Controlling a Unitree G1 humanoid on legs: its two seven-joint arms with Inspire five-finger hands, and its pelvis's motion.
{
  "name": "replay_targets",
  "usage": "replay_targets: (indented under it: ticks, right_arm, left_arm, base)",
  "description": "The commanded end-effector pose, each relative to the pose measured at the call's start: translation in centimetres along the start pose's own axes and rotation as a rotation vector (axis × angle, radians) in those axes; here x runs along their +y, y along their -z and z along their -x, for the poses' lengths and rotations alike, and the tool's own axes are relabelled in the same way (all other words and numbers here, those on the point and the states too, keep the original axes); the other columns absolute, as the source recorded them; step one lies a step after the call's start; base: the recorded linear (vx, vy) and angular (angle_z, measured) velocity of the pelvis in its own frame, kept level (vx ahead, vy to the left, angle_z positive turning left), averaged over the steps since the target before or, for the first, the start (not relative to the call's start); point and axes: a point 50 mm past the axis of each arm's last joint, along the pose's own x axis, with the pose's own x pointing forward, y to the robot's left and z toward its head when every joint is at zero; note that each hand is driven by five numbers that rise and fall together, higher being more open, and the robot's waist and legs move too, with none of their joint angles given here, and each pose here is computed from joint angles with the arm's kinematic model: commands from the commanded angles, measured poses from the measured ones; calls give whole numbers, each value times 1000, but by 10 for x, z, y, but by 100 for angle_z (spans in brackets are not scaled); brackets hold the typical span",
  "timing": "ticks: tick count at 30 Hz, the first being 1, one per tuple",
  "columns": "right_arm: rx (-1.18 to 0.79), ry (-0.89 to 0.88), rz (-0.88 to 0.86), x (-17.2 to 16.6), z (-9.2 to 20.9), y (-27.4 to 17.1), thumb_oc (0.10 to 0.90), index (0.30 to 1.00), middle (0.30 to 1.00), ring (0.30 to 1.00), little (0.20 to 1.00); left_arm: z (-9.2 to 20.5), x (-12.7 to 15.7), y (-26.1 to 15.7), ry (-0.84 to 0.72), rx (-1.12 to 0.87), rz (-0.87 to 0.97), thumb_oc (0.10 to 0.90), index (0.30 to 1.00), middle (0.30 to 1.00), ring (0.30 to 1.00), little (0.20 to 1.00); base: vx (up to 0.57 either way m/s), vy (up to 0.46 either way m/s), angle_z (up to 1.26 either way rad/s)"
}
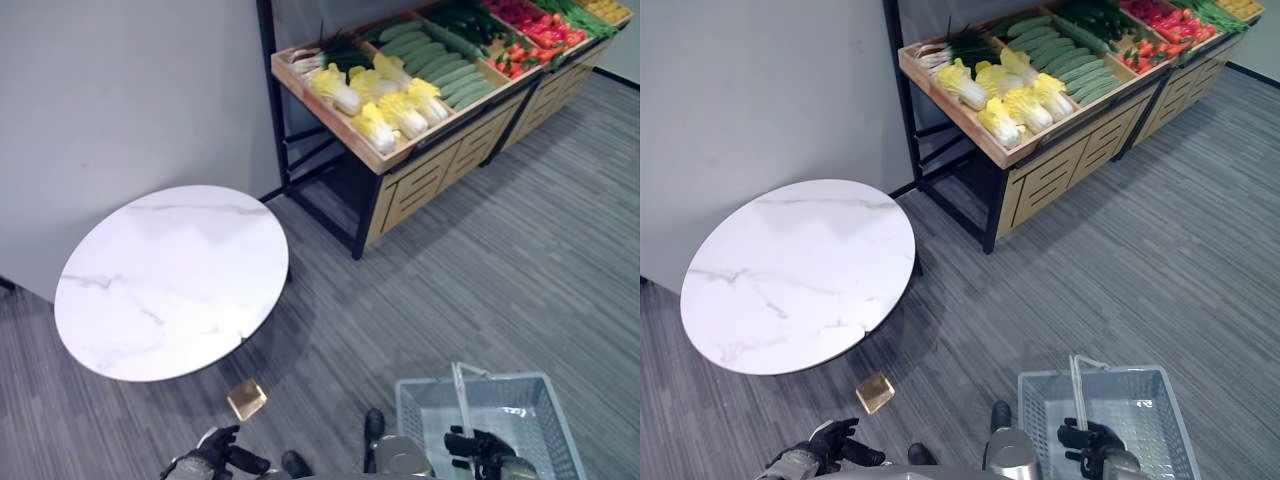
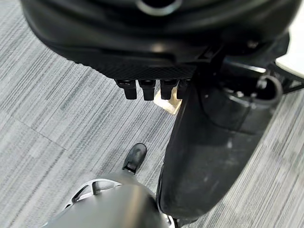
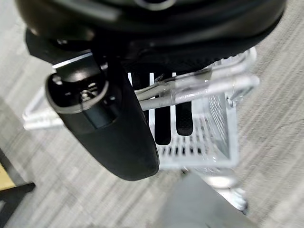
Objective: Get the vegetables into the basket
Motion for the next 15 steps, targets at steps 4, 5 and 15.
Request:
replay_targets:
  ticks: [4, 5, 15]
  right_arm:
    - [-104, -65, 17, 16, -3, -28, 400, 300, 300, 300, 300]
    - [-107, -66, 24, 15, -2, -29, 400, 300, 300, 300, 300]
    - [-125, -63, 61, 16, -3, -38, 400, 300, 300, 300, 300]
  left_arm:
    - [1, 7, 12, -15, 65, -58, 900, 1000, 1000, 1000, 1000]
    - [1, 4, 13, -10, 71, -67, 900, 1000, 1000, 1000, 1000]
    - [-1, 7, -1, -39, 39, -27, 900, 1000, 1000, 1000, 1000]
  base:
    - [70, -103, -5]
    - [114, -170, -1]
    - [79, -160, 3]
